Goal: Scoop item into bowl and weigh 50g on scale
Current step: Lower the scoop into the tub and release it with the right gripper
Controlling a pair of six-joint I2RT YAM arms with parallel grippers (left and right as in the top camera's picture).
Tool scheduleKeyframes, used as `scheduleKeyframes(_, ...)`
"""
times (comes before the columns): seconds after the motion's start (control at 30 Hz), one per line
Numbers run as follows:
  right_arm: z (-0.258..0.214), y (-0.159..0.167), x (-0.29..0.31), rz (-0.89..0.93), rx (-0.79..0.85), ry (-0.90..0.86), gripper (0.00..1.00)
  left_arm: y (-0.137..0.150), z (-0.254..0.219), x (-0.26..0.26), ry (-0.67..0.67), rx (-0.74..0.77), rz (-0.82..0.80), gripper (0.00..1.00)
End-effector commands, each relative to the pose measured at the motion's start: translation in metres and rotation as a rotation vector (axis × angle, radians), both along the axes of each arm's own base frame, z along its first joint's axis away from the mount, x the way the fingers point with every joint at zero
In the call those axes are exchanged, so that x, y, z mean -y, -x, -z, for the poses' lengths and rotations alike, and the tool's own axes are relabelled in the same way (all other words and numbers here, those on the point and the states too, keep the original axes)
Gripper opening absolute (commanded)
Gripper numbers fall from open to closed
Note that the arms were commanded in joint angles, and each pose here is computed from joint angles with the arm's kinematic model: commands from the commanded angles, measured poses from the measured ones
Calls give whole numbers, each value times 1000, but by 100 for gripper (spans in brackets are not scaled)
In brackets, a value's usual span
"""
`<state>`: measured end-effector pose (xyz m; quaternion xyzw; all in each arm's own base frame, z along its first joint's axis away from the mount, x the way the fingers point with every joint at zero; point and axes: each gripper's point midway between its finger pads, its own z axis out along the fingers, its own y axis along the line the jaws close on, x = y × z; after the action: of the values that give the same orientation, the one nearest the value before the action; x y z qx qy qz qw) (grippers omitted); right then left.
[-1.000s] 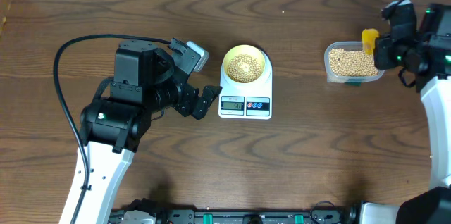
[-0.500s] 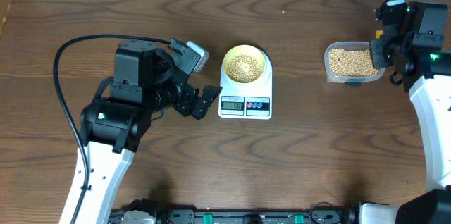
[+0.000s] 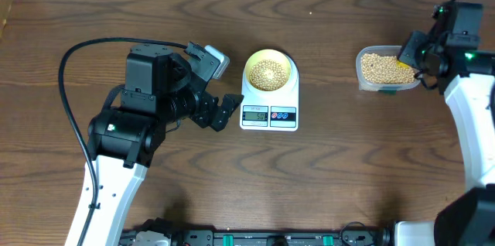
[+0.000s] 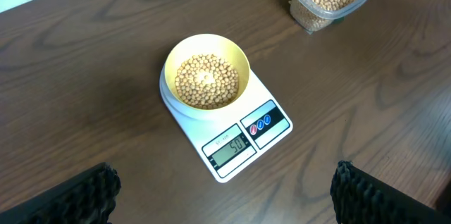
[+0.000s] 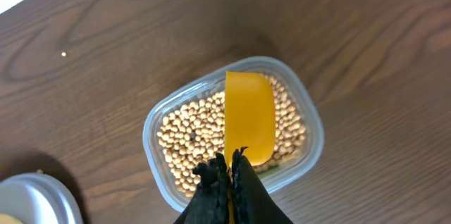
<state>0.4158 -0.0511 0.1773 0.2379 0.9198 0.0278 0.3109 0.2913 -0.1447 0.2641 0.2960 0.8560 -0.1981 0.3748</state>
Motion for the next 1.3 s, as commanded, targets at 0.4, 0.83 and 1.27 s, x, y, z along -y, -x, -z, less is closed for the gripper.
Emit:
scheduleKeyframes(0.4,32,-6,-5,83,-63,-89,1,0,3,-1,3,-9,-3,98)
scheduleKeyframes(0.83,36,-8,-4,89,-67,-91,28,0,3,-1,3,-9,-3,98)
scheduleKeyframes(1.27,35,-10,-4,84,-58,-88,38,0,3,-1,3,-9,-2,98)
